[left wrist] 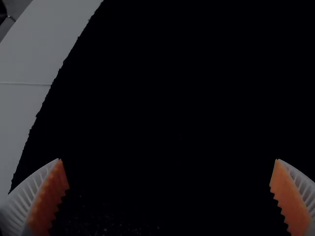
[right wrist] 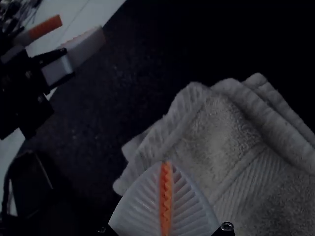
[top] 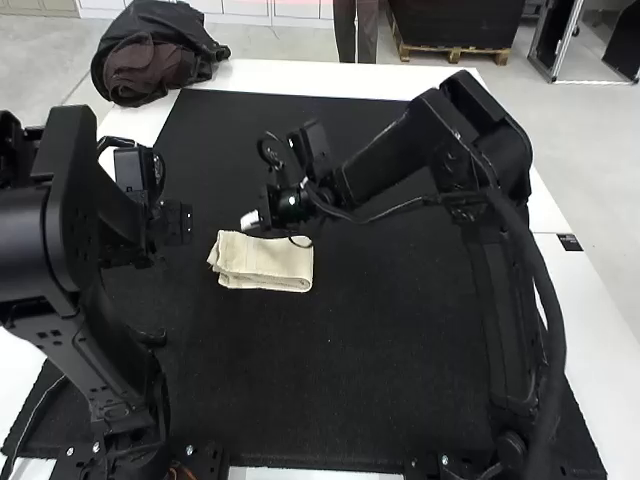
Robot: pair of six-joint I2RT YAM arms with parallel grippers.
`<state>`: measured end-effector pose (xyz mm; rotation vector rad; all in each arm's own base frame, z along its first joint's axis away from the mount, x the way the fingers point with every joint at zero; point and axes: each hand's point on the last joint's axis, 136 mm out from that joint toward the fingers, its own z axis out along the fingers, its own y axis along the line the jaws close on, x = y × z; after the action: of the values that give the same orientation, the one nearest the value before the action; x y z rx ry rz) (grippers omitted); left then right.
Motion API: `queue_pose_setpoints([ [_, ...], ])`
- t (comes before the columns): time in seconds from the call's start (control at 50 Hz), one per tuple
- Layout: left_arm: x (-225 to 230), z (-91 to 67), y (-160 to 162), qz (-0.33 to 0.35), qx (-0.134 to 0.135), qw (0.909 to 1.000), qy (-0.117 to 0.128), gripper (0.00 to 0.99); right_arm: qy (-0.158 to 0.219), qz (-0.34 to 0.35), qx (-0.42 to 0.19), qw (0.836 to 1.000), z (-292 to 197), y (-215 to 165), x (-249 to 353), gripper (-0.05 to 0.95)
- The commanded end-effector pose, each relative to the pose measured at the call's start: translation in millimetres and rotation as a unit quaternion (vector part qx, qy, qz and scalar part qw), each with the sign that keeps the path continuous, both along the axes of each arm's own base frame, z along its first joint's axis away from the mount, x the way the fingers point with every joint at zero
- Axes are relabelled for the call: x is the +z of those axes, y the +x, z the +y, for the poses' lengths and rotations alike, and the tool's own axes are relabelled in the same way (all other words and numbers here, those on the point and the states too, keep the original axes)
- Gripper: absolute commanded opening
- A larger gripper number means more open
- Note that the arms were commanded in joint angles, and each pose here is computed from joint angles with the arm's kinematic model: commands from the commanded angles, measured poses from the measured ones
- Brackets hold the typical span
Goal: Fold the towel.
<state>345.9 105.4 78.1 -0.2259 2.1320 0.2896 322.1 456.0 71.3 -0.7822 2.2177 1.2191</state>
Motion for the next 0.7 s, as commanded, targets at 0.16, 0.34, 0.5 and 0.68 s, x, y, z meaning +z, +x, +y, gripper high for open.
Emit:
queue_pose_setpoints([
  [0.16, 6, 1.2, 2, -0.013, 0.003, 0.9999, -0.001, 0.964, 0.02, -0.008, 0.003, 1.0, -9, -2, -21, -0.02],
  [0.34, 11, 2.0, 5, -0.023, 0.004, 0.9997, 0.0, 0.964, 0.026, -0.013, 0.0, 1.0, -10, 2, -38, -0.02],
  [0.5, 20, 3.5, 9, -0.032, 0.004, 0.9995, 0.003, 0.964, 0.026, -0.013, -0.006, 1.0, -13, 7, -54, -0.02],
  [0.68, 26, 4.7, 14, -0.036, 0.004, 0.9993, 0.003, 0.964, 0.023, -0.012, -0.006, 1.0, -16, 6, -73, -0.02],
])
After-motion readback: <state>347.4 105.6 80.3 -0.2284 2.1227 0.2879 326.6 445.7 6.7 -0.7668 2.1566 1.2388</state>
